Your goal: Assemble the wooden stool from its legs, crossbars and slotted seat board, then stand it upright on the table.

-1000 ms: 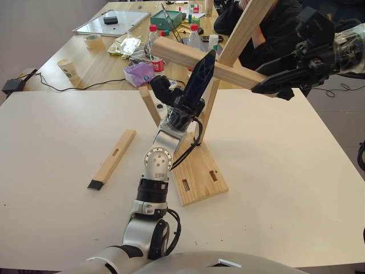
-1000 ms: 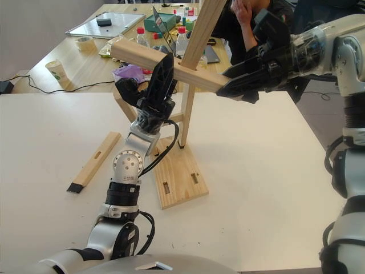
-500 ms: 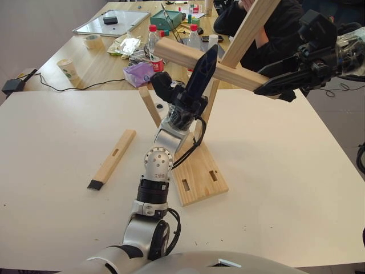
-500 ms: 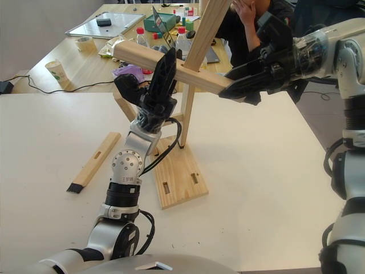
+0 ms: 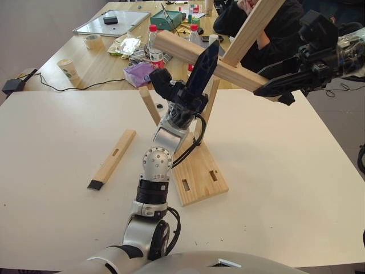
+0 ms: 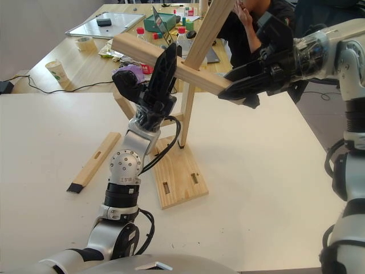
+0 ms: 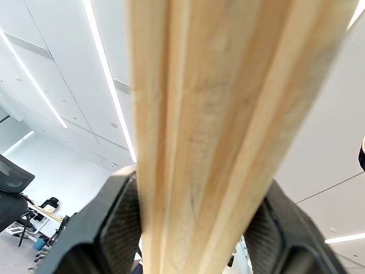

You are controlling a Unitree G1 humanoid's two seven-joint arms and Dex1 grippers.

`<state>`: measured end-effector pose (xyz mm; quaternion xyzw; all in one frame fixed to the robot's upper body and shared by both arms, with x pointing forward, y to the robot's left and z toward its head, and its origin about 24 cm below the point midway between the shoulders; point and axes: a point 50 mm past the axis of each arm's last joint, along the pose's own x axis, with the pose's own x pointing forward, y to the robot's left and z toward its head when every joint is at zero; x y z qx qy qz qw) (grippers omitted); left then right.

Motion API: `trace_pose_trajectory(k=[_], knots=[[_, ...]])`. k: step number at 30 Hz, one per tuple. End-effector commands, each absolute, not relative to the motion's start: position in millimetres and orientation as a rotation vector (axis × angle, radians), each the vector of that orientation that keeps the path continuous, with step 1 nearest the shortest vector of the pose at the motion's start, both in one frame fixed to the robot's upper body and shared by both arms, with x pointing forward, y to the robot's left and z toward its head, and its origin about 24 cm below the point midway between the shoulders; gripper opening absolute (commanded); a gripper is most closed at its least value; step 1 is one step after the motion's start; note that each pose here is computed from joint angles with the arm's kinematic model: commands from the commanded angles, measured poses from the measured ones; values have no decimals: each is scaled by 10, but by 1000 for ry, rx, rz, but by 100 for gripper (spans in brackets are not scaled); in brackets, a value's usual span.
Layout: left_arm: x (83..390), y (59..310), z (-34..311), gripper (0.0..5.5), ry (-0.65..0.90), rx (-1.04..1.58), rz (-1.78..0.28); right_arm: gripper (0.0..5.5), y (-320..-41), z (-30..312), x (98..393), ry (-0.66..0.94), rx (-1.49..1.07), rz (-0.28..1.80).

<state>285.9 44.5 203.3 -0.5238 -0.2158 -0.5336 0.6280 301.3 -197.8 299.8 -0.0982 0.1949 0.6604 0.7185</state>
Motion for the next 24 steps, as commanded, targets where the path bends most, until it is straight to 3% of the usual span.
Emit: trace_pose_trajectory(k=[1,3,4,14,24], knots=[[2697,254,2483,230,-639,-1291,-1394,203,-1976,2831,2984,495,-198,1473],[2701,261,2479,230,-636,-1291,-1387,203,-1975,2838,2987,487,-207,1464],[2703,265,2477,230,-635,-1290,-1383,242,-1977,2840,2996,485,-210,1456],[2753,336,2439,225,-633,-1287,-1324,409,-2113,2919,3036,450,-226,1392],[2792,587,2321,206,-556,-1180,-1202,412,-2794,2987,3036,371,-216,1181]])
